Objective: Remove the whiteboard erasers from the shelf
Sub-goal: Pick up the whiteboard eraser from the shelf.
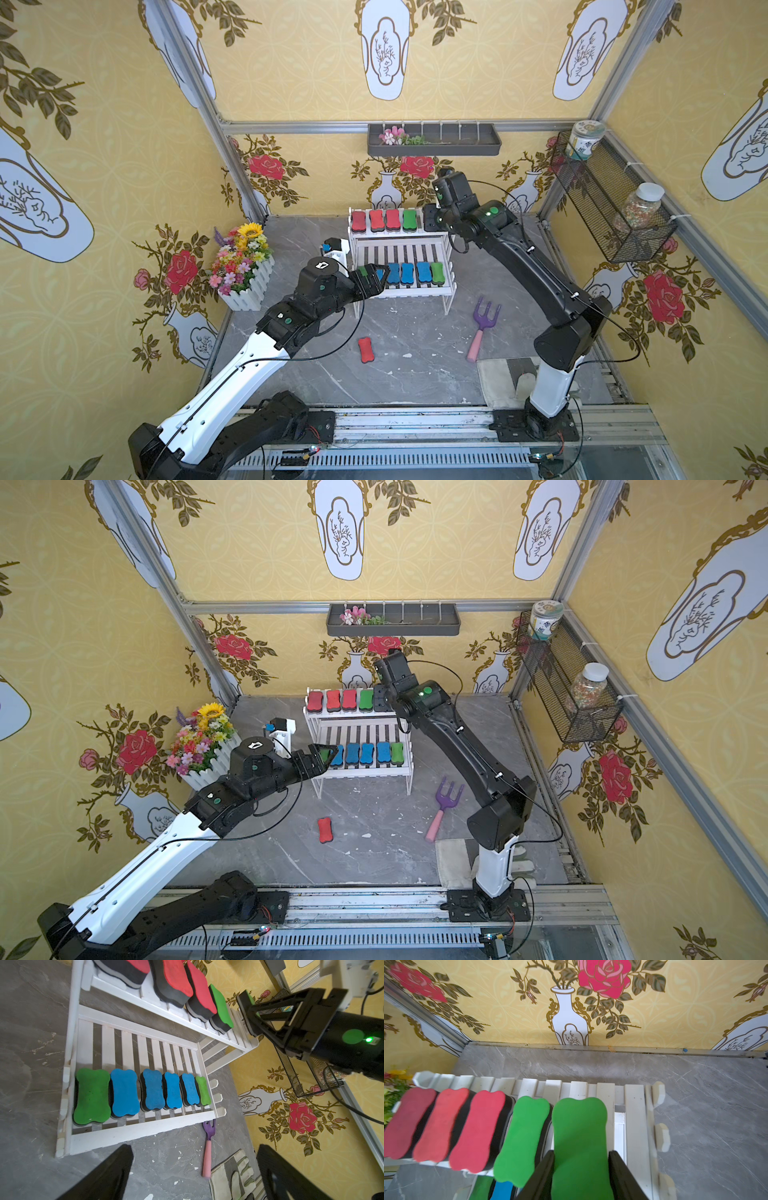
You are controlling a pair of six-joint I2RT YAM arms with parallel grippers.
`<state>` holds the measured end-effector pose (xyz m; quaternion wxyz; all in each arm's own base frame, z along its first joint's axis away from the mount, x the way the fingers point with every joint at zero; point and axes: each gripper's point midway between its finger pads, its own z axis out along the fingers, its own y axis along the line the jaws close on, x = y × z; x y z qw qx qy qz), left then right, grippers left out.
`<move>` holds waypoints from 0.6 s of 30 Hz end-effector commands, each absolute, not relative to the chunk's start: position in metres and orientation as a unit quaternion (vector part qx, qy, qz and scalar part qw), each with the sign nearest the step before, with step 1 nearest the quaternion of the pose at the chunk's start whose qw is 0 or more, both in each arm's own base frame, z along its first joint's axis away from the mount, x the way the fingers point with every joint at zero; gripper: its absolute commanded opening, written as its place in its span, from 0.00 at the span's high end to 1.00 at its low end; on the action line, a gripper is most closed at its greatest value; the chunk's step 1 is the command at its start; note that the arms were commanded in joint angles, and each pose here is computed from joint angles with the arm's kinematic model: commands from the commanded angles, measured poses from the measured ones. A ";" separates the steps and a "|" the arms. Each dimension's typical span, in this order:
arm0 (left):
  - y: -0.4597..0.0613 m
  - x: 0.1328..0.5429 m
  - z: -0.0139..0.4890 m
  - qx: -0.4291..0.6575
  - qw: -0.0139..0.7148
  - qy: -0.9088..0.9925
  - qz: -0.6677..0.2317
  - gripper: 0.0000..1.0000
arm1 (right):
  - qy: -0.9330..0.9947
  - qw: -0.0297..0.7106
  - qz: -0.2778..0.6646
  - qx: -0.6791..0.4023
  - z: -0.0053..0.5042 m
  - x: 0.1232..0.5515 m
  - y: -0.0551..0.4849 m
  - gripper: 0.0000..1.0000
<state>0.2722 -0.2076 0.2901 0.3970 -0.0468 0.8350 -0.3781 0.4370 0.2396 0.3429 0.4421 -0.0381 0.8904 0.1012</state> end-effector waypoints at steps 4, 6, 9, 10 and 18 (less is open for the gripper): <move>-0.201 0.266 0.299 -0.049 0.418 0.819 -0.390 0.00 | 0.874 0.459 0.151 -0.050 0.360 0.394 0.250 0.57; -0.196 0.261 0.297 -0.052 0.421 0.817 -0.390 0.00 | 0.873 0.455 0.165 -0.060 0.354 0.368 0.255 0.57; -0.185 0.256 0.290 -0.064 0.425 0.821 -0.376 0.00 | 0.873 0.442 0.193 -0.073 0.339 0.321 0.261 0.57; -0.181 0.255 0.289 -0.070 0.429 0.821 -0.370 0.01 | 0.874 0.436 0.201 -0.077 0.332 0.305 0.263 0.57; -0.148 0.245 0.299 -0.107 0.469 0.807 -0.342 0.00 | 0.890 0.397 0.197 -0.105 0.256 0.199 0.279 0.58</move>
